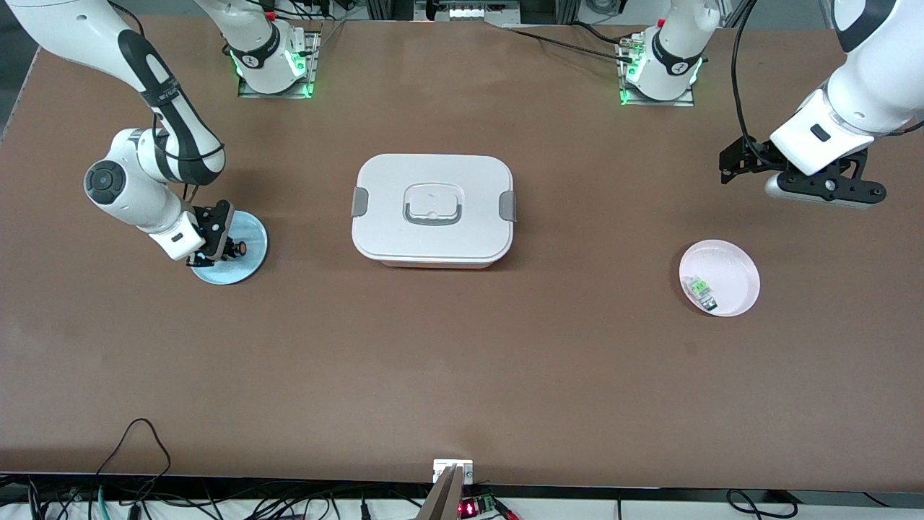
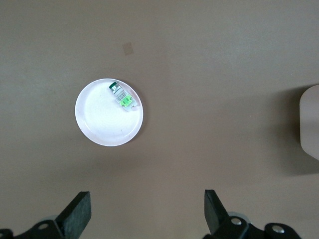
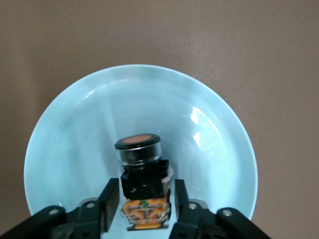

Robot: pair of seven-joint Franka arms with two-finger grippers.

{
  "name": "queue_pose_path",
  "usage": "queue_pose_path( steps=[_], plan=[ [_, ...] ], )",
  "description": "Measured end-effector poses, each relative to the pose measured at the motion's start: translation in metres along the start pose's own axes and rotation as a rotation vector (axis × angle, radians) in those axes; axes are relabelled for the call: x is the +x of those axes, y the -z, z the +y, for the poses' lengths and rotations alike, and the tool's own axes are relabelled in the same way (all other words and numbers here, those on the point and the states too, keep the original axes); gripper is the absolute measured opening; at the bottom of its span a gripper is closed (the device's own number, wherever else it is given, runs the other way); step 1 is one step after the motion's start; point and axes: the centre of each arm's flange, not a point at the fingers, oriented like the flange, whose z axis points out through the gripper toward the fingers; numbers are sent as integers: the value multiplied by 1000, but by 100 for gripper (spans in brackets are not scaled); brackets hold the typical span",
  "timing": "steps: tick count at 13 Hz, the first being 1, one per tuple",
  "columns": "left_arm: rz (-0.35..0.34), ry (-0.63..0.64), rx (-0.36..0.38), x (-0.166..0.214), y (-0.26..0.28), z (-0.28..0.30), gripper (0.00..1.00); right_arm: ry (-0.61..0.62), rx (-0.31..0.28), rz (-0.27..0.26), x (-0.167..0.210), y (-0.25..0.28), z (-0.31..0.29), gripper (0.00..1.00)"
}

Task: Transfer orange switch to right arm and place
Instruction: 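Carry the switch to the blue plate while the left gripper withdraws, then lower the switch onto the blue plate and open the right gripper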

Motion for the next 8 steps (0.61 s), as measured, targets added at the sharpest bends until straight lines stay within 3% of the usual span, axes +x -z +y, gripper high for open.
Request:
queue_pose_path(
  steps=[4,8],
  plan=[
    [0,14,-1,0,0,-8,100,-178,101,5,19,38,12,100],
    [0,14,-1,0,0,-8,100,-367,155,16,60,119,43,100]
  ],
)
